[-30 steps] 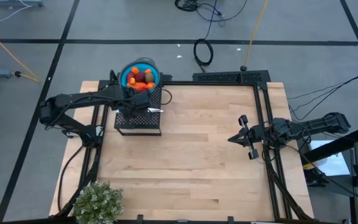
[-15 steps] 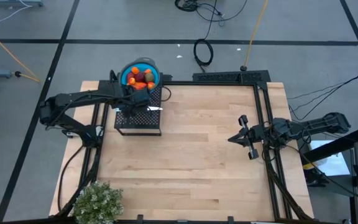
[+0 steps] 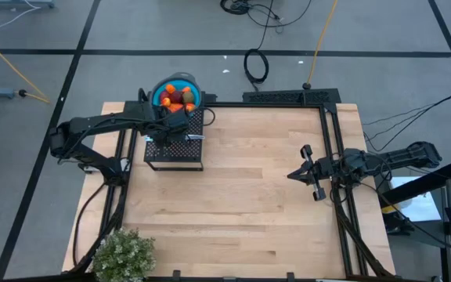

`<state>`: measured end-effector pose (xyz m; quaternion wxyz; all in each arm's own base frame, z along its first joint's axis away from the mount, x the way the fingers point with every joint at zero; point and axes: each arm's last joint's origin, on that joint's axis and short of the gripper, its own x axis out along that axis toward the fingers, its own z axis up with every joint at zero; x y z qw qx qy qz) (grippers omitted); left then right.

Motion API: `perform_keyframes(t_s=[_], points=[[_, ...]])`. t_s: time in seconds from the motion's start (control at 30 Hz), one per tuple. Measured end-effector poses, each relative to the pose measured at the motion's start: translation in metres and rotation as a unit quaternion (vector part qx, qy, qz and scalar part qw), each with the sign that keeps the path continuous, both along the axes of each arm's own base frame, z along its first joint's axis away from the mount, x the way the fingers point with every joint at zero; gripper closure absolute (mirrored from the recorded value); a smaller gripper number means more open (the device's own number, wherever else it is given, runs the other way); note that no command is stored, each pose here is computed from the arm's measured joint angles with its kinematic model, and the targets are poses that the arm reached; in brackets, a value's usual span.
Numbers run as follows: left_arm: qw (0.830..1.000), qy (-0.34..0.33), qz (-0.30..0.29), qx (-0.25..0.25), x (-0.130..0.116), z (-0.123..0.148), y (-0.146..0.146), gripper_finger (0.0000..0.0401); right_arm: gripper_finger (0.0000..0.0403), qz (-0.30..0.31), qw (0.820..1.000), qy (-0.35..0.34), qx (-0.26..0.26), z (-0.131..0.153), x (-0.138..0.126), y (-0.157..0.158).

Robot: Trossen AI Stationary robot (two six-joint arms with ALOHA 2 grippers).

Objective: Pick & Place Fruit
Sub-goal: Put the blue knife on the shelf

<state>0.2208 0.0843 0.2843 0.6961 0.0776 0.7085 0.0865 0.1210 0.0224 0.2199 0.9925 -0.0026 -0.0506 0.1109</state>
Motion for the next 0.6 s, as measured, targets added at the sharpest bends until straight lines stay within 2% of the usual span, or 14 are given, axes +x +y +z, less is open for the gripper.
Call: perform_keyframes(t_s=[0.6], points=[[1.000, 0.008, -0.008, -0.013, -0.0035, -0.0002, 0.0046, 0.0361, 0.0403, 0.000, 1.000, 0.000, 0.000, 0.0000, 0.0000, 0.0000]])
